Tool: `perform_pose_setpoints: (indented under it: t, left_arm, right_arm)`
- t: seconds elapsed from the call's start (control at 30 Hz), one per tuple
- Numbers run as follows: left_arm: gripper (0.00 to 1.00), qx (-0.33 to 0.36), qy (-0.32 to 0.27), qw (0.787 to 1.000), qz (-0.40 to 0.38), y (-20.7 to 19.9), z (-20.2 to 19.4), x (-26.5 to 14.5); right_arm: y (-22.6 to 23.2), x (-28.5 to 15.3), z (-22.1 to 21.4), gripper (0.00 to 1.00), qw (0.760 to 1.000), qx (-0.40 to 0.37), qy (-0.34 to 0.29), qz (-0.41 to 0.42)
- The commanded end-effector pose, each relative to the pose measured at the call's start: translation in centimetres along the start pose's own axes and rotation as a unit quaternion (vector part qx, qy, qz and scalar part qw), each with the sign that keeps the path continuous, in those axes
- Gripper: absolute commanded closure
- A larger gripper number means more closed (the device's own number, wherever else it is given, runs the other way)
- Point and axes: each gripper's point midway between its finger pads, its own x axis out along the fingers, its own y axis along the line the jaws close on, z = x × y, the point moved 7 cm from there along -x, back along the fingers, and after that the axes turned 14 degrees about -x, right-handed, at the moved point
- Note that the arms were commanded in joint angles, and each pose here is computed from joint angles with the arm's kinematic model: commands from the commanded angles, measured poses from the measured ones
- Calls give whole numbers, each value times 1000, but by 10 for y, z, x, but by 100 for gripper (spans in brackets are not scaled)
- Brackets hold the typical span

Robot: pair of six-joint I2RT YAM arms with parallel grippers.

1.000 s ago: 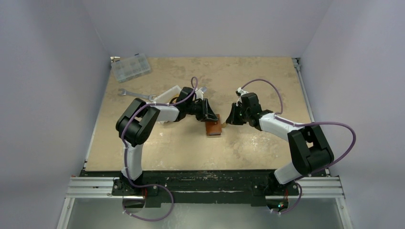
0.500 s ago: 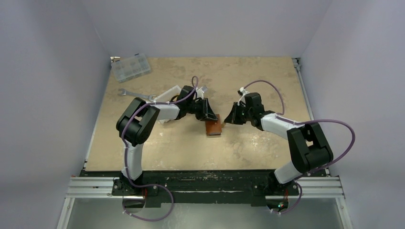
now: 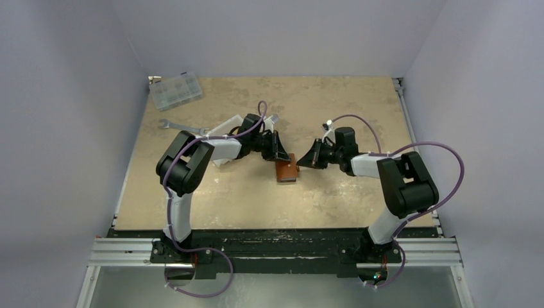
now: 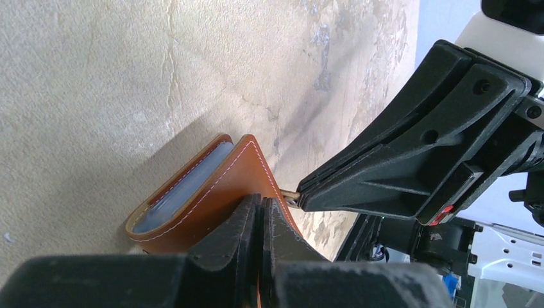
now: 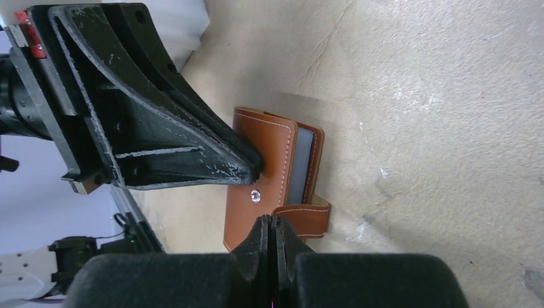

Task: Put the credit cards into the card holder
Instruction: Close the card holder at the center of the board.

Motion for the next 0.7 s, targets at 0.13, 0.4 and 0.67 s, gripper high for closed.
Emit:
perform_pose_setpoints:
  t: [0.13, 0.4, 0.67]
  left_arm:
    - [100, 10, -18, 997, 75, 29, -4, 2]
    - [100, 18, -14, 997, 76, 28, -6, 1]
    - [100, 17, -8, 998, 67, 27, -6, 4]
  right_arm:
    - [9, 1, 7, 100, 997, 35, -15, 69]
    - [1, -12, 7, 100, 997, 21, -38, 60]
    - [-7, -21, 9, 72, 996, -70, 7, -46]
